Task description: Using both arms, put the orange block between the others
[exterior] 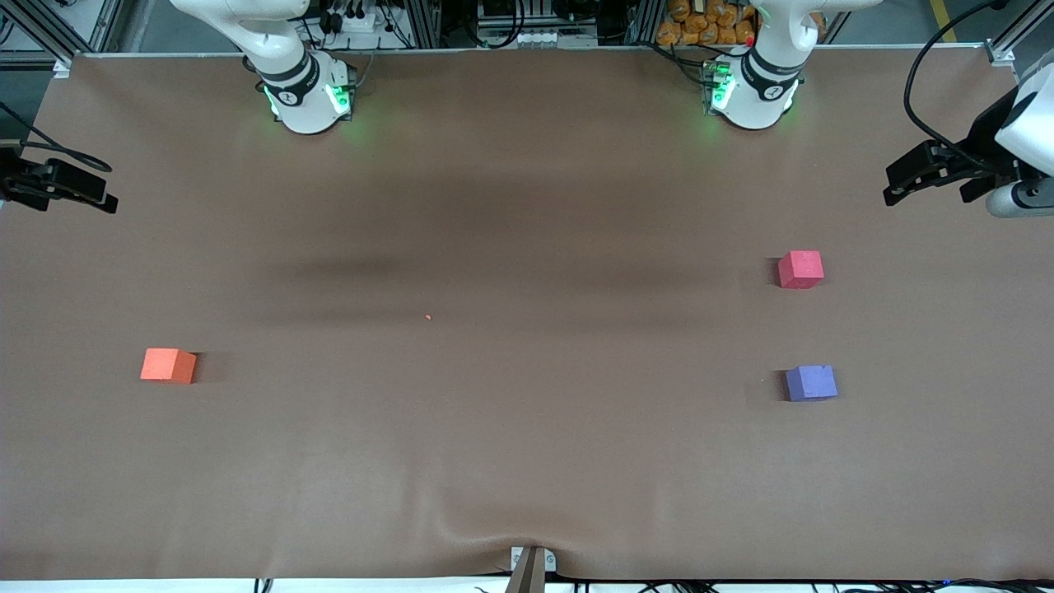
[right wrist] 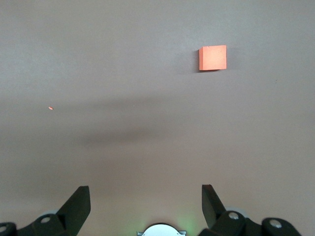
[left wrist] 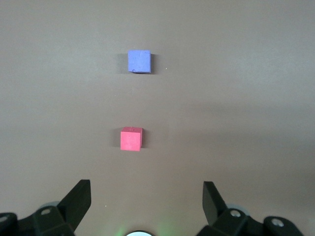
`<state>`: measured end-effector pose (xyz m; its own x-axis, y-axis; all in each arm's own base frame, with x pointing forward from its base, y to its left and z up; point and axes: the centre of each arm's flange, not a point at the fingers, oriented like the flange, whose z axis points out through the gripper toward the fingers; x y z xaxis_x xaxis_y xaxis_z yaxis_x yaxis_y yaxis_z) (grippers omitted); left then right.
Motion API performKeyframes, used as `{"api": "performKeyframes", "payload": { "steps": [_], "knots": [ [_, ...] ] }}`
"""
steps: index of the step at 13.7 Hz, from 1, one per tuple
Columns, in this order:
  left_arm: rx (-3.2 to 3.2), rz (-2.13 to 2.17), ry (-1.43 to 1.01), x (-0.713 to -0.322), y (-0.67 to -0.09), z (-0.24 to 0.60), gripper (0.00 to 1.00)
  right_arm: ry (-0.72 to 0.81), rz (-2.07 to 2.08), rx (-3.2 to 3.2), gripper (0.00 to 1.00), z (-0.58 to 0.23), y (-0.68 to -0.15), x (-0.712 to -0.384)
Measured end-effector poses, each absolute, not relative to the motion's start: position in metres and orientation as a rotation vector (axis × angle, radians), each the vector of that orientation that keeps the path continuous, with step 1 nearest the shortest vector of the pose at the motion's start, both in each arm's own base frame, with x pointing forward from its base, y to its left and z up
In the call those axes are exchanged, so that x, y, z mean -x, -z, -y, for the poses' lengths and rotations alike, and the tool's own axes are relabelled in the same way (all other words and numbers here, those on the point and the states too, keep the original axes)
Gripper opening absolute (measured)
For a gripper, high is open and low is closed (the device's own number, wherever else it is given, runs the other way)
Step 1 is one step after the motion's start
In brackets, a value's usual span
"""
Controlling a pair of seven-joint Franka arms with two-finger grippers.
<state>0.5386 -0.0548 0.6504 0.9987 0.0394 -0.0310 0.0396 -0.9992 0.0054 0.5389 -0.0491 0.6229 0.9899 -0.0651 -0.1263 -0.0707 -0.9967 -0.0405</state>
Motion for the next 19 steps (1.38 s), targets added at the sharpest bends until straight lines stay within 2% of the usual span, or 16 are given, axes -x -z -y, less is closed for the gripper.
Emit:
{"api": "performKeyframes", "payload": {
  "steps": [14, 19],
  "knots": [
    [-3.134, -0.057, 0.067, -0.543, -0.644, 0.056, 1.00, -0.275, -0.137, 3.076, 1.00, 0.060, -0.618, -0.531],
    [-3.134, -0.057, 0.071, -0.544, -0.643, 0.056, 1.00, -0.370, -0.157, 3.062, 1.00, 0.068, -0.581, -0.547]
  ]
}}
